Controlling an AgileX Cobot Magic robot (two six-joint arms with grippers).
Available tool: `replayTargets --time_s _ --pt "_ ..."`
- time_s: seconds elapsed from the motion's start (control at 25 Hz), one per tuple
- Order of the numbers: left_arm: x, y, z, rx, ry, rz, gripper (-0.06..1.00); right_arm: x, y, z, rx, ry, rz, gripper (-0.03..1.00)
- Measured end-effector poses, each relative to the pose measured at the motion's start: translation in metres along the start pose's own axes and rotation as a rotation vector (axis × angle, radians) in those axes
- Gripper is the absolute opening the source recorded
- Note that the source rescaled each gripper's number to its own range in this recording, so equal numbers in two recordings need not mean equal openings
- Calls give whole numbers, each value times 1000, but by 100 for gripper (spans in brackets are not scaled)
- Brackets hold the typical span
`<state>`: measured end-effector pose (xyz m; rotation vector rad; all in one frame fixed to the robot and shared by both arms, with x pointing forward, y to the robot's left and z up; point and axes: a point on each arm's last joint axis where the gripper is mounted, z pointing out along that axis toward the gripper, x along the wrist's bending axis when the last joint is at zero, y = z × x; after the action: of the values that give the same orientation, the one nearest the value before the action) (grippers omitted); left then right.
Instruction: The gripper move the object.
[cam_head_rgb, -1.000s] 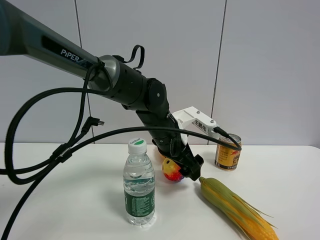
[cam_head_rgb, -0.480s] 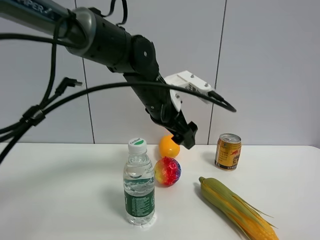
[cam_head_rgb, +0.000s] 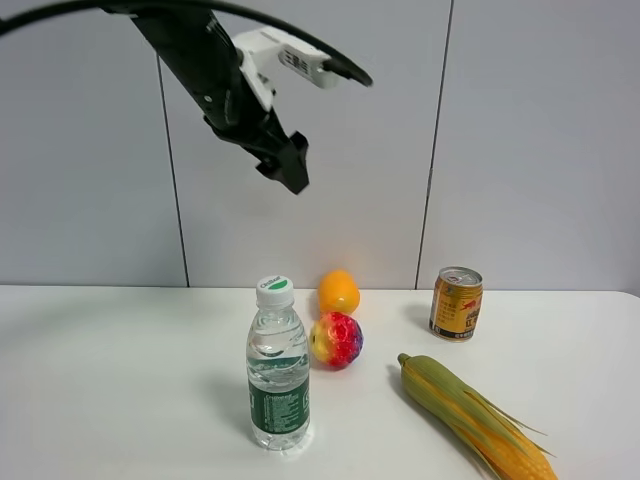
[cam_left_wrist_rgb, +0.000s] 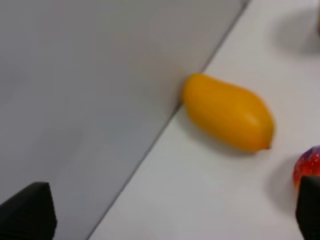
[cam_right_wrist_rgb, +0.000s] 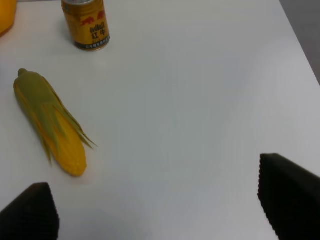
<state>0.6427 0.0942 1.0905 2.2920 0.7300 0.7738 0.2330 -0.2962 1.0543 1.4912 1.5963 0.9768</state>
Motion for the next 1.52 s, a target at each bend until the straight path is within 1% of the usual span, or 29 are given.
replayTargets --time_s 0.24,0.48,0.64,0.76,0.92,1.0,1.08,1.28,1.36,1.52 --pt "63 -23 -48 42 115 -125 100 0 0 0 0 0 0 100" --pt "122 -60 -89 86 250 -239 100 0 0 0 0 0 0 100" --pt "148 -88 -110 128 316 -308 100 0 0 0 0 0 0 100" --pt "154 -108 -125 153 339 -365 100 0 0 0 0 0 0 100" --pt "151 -133 -151 184 368 -427 100 0 0 0 0 0 0 100" --pt "142 -144 -166 198 378 -451 100 0 0 0 0 0 0 100" --pt "132 -151 -186 192 403 -466 100 0 0 0 0 0 0 100" --pt "92 -165 -238 154 464 -500 100 0 0 0 0 0 0 100" --pt "73 -169 -260 121 497 -519 100 0 0 0 0 0 0 100" --pt "29 -178 -295 65 534 -583 100 0 0 0 0 0 0 100"
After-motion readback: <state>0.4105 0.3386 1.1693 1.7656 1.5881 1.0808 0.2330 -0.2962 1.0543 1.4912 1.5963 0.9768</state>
